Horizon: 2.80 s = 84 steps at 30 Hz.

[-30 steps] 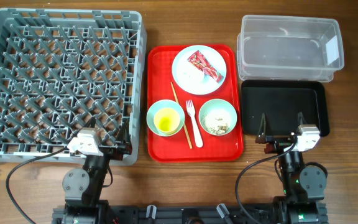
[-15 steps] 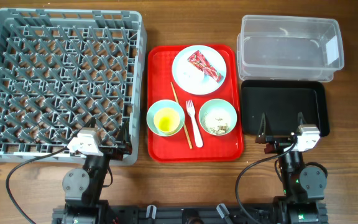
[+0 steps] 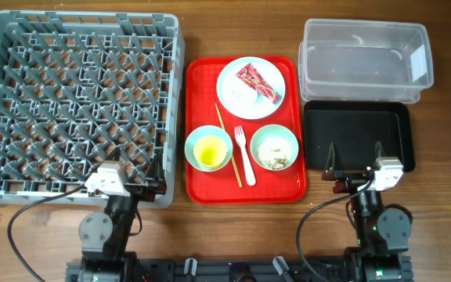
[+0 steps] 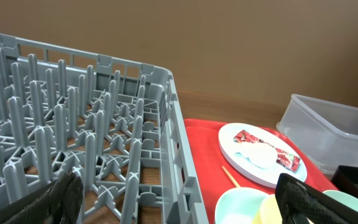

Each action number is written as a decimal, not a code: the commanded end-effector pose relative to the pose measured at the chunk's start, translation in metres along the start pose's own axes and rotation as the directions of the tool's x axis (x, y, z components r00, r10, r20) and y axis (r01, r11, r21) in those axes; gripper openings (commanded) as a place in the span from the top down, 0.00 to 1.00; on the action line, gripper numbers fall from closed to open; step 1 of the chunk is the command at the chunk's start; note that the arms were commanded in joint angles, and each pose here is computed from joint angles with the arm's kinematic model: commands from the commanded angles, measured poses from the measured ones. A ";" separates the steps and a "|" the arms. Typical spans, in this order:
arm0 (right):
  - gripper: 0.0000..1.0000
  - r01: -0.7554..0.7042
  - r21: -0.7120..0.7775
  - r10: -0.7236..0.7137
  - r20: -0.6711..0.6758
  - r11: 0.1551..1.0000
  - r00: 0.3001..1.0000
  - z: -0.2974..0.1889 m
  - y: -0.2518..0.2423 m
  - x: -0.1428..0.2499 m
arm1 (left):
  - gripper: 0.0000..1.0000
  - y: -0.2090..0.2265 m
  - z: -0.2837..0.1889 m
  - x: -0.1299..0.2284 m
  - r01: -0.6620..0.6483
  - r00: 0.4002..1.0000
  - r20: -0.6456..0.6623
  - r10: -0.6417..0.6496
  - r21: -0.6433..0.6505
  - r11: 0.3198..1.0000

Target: Sort waste into correct bins and load items into the dishwasher rack

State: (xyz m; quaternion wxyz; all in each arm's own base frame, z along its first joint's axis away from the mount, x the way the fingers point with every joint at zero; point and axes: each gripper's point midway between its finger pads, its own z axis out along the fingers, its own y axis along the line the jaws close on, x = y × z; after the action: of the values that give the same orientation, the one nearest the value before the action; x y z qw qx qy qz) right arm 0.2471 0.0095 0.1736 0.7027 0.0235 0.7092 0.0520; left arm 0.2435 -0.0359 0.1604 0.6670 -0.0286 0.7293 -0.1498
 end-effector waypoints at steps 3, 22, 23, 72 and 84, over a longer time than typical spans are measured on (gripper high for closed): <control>0.00 -0.031 -0.059 0.032 0.014 0.998 0.999 -0.002 0.011 -0.012 | 0.00 -0.002 -0.001 -0.002 0.016 1.000 -0.002 -0.016 0.002 1.000; 0.00 -0.077 -0.039 0.045 -0.525 0.996 0.850 0.063 0.030 -0.089 | 0.00 0.008 0.027 -0.039 -0.003 0.826 -0.546 -0.142 -0.256 0.967; 0.00 -0.083 -0.034 0.051 -0.542 0.996 0.839 0.066 0.031 -0.093 | 0.00 0.009 0.028 -0.038 -0.005 0.818 -0.556 -0.145 -0.259 0.966; 0.66 -0.051 -0.165 -0.138 -0.931 0.985 0.338 0.209 0.192 0.168 | 0.00 0.008 0.025 -0.036 -0.002 0.812 -0.565 -0.149 -0.257 0.967; 0.93 0.028 -0.068 -0.071 -0.807 0.997 0.586 0.221 0.159 0.028 | 0.00 0.008 0.023 -0.034 -0.004 0.804 -0.575 -0.152 -0.260 0.966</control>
State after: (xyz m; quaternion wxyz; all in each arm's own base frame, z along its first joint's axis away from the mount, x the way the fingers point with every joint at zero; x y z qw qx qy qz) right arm 0.4443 0.2123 0.0709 0.1975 -0.0763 0.9738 0.0825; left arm 0.2695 -0.0241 0.1789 0.3790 -0.0917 0.9170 -0.0839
